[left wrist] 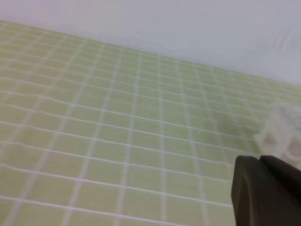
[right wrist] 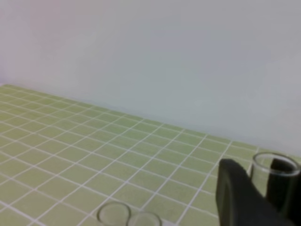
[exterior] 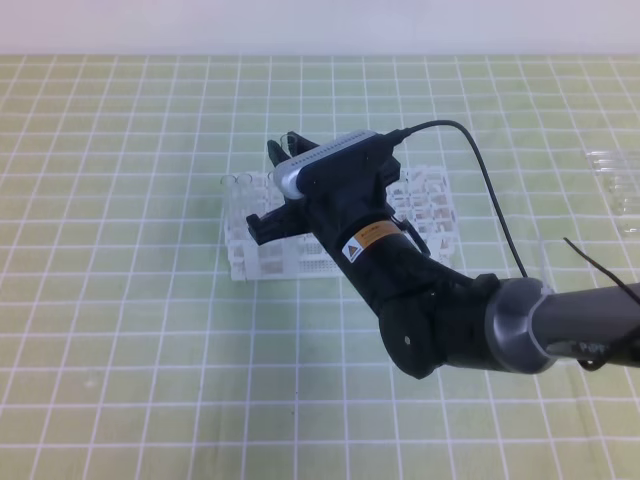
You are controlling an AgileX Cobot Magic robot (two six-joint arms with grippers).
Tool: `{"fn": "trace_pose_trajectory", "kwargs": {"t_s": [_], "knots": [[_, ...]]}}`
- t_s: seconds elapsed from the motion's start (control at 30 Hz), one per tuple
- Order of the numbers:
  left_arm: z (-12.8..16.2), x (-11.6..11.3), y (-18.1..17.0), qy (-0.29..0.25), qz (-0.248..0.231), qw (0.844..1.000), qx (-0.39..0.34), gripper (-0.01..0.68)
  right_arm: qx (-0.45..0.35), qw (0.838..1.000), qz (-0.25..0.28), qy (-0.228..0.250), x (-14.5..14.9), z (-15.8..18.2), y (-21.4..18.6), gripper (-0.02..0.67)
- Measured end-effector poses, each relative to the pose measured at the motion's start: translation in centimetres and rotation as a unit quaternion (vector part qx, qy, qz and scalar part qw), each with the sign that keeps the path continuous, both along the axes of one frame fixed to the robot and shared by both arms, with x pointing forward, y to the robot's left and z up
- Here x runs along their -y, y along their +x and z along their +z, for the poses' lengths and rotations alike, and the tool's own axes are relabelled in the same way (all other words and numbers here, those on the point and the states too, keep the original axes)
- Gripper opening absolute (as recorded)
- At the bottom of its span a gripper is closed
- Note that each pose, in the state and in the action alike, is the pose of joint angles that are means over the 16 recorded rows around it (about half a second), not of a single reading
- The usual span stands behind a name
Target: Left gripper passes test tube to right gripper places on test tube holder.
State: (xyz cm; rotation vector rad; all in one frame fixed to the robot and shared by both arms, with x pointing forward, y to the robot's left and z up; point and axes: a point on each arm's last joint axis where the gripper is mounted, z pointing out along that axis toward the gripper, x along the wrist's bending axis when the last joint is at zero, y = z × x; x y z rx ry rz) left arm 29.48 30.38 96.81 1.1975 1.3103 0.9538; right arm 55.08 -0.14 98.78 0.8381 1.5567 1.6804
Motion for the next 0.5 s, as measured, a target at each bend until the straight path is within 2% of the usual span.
{"fn": "trace_pose_trajectory", "kwargs": {"t_s": [0.27, 0.5], "knots": [[-0.19, 0.65, -0.07, -0.049, -0.031, 0.998, -0.009, -0.002, -0.006, 1.0, 0.002, -0.004, -0.03, -0.12, -0.01, 0.137], [-0.32, 0.93, -0.12, -0.039, -0.048, 0.998, -0.019, -0.002, -0.007, 1.0, 0.002, -0.004, -0.03, -0.08, -0.03, 0.266]]}}
